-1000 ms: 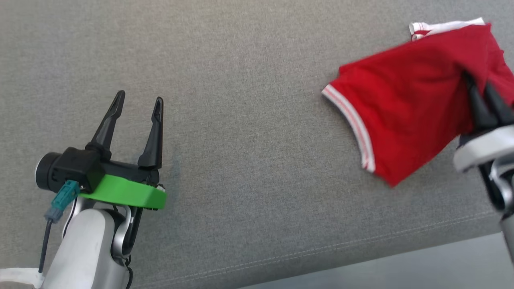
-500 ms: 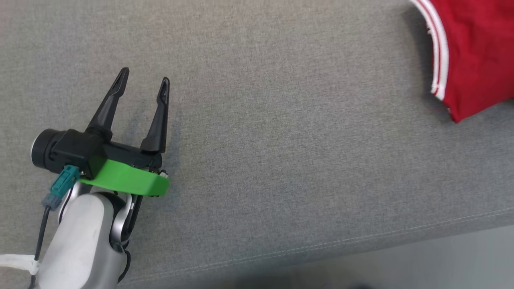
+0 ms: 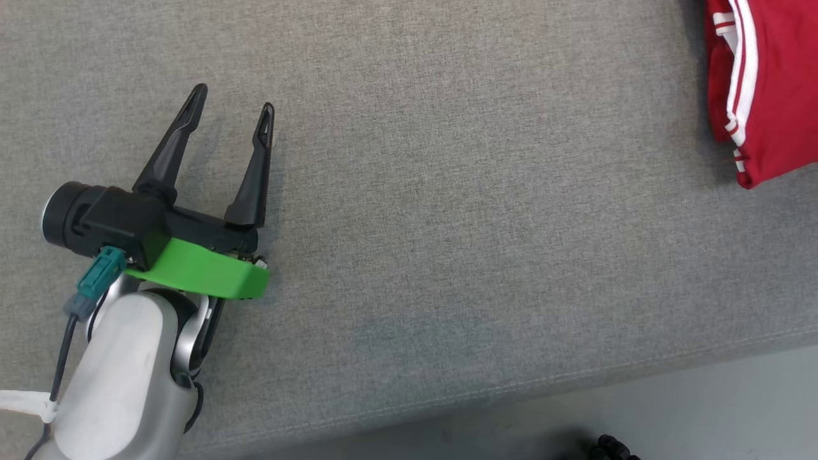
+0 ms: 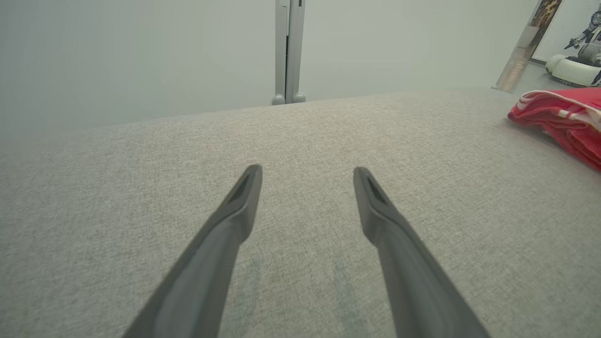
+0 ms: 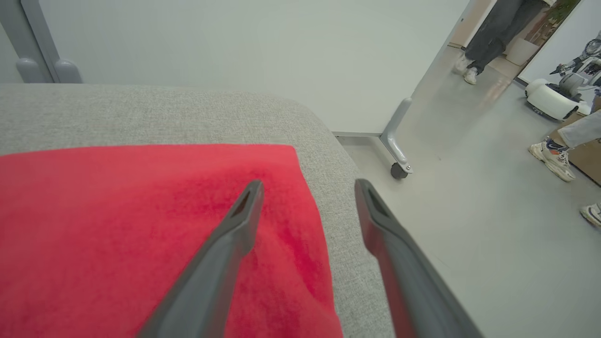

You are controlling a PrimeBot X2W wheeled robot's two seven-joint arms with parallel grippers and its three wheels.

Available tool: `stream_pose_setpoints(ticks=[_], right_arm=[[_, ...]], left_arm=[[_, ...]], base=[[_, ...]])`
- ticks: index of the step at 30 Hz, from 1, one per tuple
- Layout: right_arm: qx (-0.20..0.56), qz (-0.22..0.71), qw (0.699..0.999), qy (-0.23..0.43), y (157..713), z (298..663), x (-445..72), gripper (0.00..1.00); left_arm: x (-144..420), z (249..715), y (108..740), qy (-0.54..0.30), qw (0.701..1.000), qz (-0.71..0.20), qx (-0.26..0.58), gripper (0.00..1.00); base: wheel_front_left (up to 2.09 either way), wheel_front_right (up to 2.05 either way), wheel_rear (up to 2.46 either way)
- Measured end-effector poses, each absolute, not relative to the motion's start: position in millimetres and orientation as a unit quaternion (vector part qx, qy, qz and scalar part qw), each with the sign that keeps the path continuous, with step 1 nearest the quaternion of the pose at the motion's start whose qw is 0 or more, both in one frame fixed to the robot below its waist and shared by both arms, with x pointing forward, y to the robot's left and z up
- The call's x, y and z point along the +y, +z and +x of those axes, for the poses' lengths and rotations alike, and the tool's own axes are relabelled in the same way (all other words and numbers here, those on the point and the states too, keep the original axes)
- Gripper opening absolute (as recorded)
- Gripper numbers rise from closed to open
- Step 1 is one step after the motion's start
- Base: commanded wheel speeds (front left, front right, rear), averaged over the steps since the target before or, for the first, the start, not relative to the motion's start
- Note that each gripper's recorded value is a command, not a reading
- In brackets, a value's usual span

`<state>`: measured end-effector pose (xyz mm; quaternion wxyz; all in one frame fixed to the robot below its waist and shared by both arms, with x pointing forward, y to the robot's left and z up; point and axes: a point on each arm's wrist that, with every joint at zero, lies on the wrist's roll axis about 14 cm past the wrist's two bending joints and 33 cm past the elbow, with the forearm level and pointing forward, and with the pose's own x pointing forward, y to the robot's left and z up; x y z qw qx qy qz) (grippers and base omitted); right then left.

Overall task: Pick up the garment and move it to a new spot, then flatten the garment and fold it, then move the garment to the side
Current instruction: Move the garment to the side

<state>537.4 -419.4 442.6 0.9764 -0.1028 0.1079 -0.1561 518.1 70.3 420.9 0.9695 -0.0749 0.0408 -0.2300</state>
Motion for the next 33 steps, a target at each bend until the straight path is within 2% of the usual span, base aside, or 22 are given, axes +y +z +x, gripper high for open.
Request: stream_pose_setpoints(ticks=[7,15,33], right_arm=[[0.036,-0.077,0.987,-0.138,472,546,-387,1.00],[-0.049,-0.027,0.995,-0.087,511,532,-320,1.00],[-0.072,0.040,0.996,0.020,525,453,-205,1.00]], left_arm=[[73,519,432,-0.224,0.972,-0.071,0.029,1.00],[91,514,458,-0.191,0.979,-0.070,-0.001,1.00],[137,457,494,-0.113,0.990,-0.082,-0.019,1.00]], base=[[0.00,0.00,0.00],[0.00,0.00,0.00],[0.00,0.00,0.00]])
